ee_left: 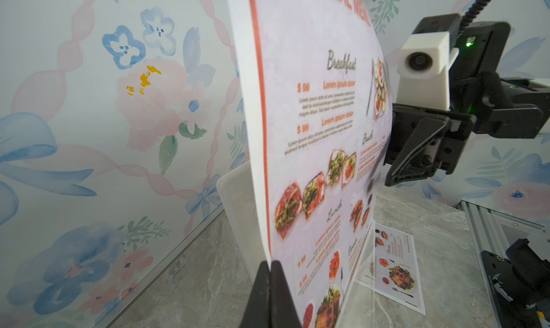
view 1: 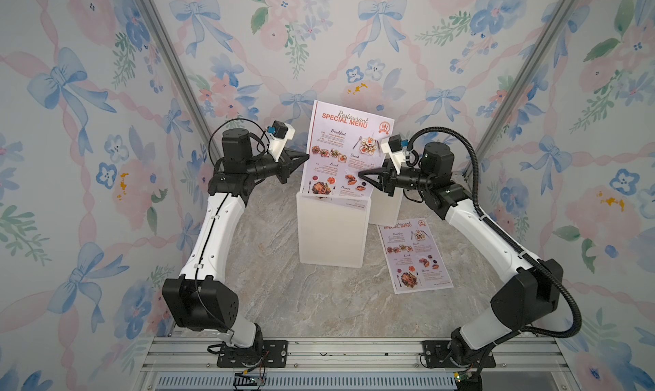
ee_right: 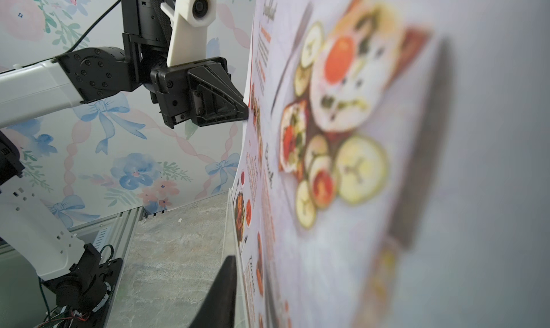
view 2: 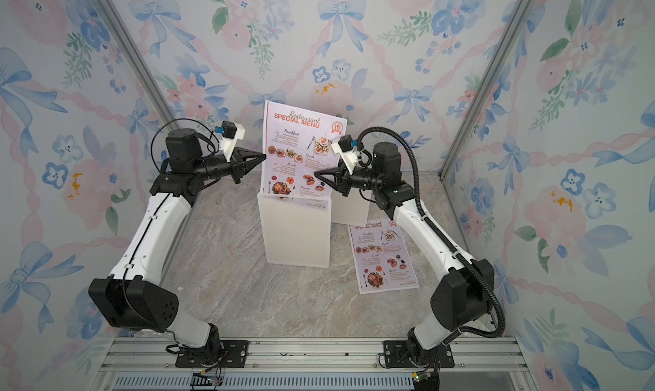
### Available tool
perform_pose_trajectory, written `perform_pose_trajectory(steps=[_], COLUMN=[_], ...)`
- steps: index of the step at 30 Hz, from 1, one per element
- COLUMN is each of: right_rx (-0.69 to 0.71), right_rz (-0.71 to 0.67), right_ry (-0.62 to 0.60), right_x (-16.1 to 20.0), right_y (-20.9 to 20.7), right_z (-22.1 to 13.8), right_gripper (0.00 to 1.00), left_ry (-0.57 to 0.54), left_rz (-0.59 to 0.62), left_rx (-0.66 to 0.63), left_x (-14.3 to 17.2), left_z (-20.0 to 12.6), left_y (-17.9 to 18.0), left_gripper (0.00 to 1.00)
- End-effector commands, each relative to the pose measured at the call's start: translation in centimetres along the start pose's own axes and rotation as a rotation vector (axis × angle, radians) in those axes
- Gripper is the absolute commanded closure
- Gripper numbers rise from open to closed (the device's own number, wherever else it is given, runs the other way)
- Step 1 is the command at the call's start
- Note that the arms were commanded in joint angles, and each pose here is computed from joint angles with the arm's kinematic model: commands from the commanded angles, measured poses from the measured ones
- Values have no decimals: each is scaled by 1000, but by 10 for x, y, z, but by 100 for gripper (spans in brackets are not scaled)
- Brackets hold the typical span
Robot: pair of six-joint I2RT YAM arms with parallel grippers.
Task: Insert the menus into the narrow rack
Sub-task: Insert the menu into the narrow rack.
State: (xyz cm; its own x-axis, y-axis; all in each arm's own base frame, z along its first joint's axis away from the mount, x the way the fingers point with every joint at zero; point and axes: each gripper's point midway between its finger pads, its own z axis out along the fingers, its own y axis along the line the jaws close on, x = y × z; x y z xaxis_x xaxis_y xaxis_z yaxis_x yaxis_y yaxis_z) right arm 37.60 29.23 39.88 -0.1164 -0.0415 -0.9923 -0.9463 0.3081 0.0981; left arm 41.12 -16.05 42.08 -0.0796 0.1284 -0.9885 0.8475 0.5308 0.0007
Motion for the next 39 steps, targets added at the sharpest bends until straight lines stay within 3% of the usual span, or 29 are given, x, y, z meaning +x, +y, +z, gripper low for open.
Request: perform_pose_trajectory(steps=[1,39], right_rx=[34,72], right_rz=[-41,-28], right_ry=[-39,-47], right_x=[-21,-28], right_y=[3,2], right_z=[-13,-14], right_gripper=[73,83], left_ry=[-14,27], left_rz=[18,-17], left_rx=[-7,-62], left_x=[-4,33], left_z=[-8,-30], left_y=[-4,-19], left_gripper=[100,100])
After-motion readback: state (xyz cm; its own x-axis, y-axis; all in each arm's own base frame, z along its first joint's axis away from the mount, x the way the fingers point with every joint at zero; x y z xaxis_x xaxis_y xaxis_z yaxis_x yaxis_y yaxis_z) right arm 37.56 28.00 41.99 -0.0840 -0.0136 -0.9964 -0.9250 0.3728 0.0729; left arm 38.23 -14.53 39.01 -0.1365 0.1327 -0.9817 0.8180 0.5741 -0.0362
